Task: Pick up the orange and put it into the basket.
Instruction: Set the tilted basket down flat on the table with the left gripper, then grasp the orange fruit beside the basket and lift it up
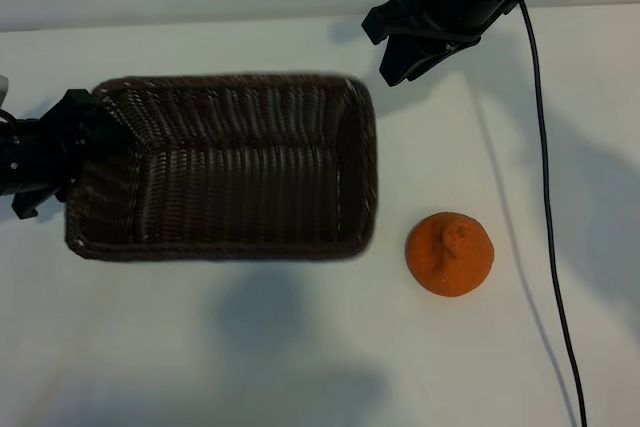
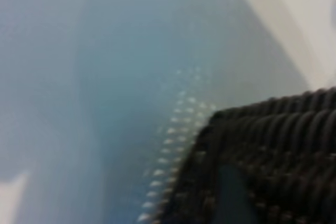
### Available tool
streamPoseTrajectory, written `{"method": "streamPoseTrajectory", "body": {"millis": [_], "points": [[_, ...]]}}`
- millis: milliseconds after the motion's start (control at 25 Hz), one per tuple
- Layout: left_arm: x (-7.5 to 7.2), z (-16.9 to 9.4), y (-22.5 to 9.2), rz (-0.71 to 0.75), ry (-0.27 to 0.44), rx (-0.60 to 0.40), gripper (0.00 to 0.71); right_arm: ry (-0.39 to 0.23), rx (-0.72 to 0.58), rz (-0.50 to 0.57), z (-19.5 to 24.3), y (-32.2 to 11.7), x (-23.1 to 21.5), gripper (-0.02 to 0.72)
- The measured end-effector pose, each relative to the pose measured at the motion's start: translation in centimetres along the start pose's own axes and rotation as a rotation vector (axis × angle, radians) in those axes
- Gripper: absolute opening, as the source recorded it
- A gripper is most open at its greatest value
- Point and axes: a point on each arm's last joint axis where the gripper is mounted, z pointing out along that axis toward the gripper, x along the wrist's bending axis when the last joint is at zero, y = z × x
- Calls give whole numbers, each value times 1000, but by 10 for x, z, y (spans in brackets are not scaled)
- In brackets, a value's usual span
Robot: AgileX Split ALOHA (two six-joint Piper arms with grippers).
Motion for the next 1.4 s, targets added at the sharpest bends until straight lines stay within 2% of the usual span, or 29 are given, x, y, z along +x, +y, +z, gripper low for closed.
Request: {"method": "streamPoseTrajectory", "body": {"millis": [120, 200, 720, 1240, 1400], "points": [[-1, 0, -2, -10, -15, 18, 629, 0, 0, 0, 0, 0, 0, 241], [-2, 0, -2, -8, -19, 28, 651, 0, 0, 0, 0, 0, 0, 241], [-5, -3, -8, 33, -31, 87, 617, 0, 0, 0, 0, 0, 0, 241], [-19, -46, -9, 175, 96, 47, 601, 0, 0, 0, 0, 0, 0, 241], [-29, -67, -12, 244, 105, 19, 597, 0, 0, 0, 0, 0, 0, 241]]}}
